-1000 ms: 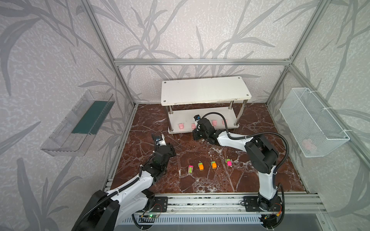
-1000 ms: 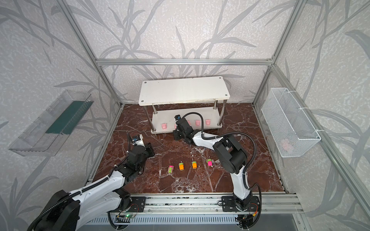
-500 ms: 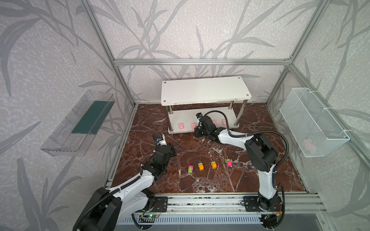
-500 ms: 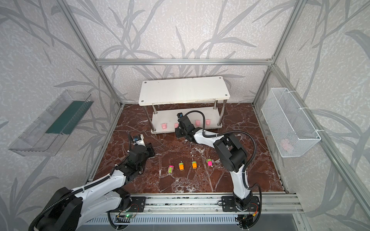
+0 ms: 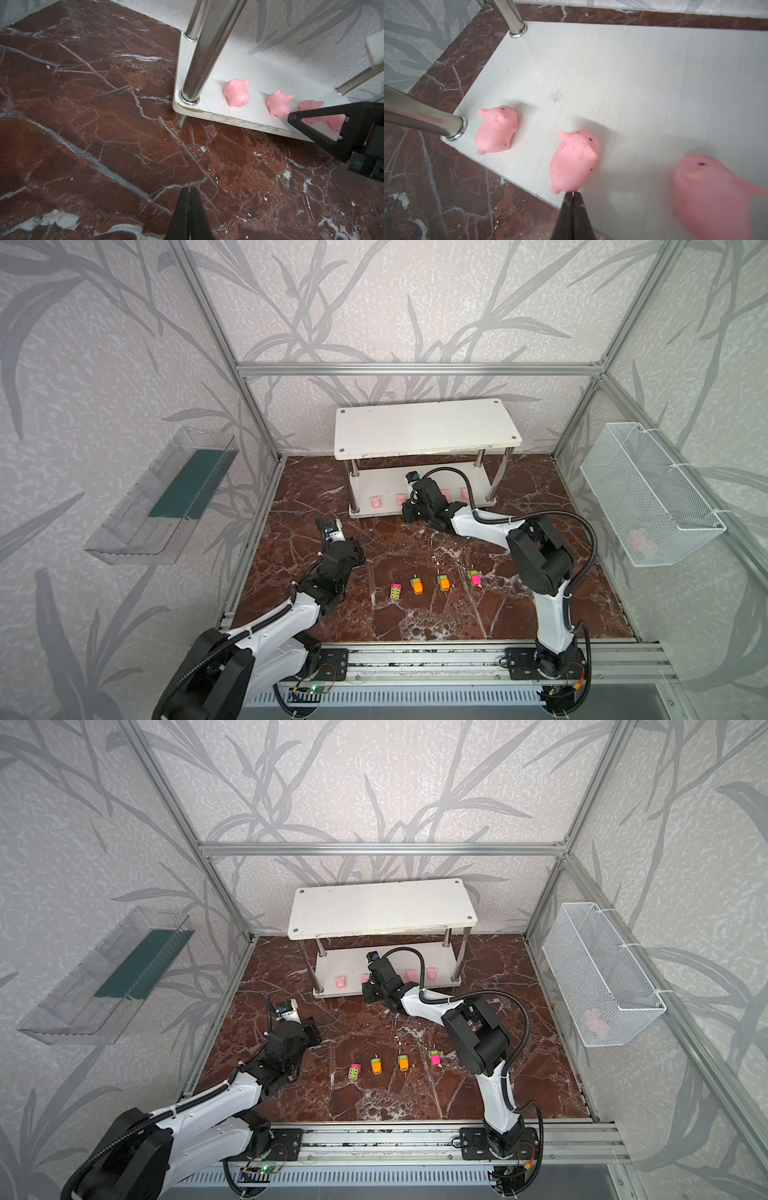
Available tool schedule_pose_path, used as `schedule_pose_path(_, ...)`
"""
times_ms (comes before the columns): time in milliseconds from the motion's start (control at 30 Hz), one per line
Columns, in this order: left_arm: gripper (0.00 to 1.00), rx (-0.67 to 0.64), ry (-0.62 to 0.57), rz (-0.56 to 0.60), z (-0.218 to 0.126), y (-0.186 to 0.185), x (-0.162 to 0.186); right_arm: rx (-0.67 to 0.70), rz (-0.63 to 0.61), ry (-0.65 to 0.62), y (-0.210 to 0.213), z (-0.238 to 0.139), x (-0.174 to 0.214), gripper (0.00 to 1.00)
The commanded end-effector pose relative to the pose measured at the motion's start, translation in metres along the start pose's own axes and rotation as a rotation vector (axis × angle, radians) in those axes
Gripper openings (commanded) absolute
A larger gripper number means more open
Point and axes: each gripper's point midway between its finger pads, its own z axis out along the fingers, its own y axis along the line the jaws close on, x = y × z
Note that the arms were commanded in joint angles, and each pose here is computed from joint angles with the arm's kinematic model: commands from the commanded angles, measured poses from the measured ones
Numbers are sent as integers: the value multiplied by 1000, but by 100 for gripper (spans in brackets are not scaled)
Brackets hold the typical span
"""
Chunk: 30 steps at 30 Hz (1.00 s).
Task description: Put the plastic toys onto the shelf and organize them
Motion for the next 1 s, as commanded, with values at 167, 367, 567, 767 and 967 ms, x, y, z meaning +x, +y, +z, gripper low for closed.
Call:
schedule_pose_path(167,0,10,-14,-30,2,-2,-4,-118,-52,-60,22,-39,-2,0)
schedule_pose_path(367,0,10,-12,-34,3,-1,-3,-128,-143,-109,39,-81,6,0)
schedule_pose_path(567,0,13,-16,-31,1,-1,-4,-31,-178,-141,26,-147,27,0)
schedule_pose_path(767,0,18,-24,-30,1,-2,-6,170,-132,-98,-28,-223,68,9)
schedule_pose_path(967,38,16,-29,-45,4,-2,-7,279,-23,-50,-68,-270,117,46)
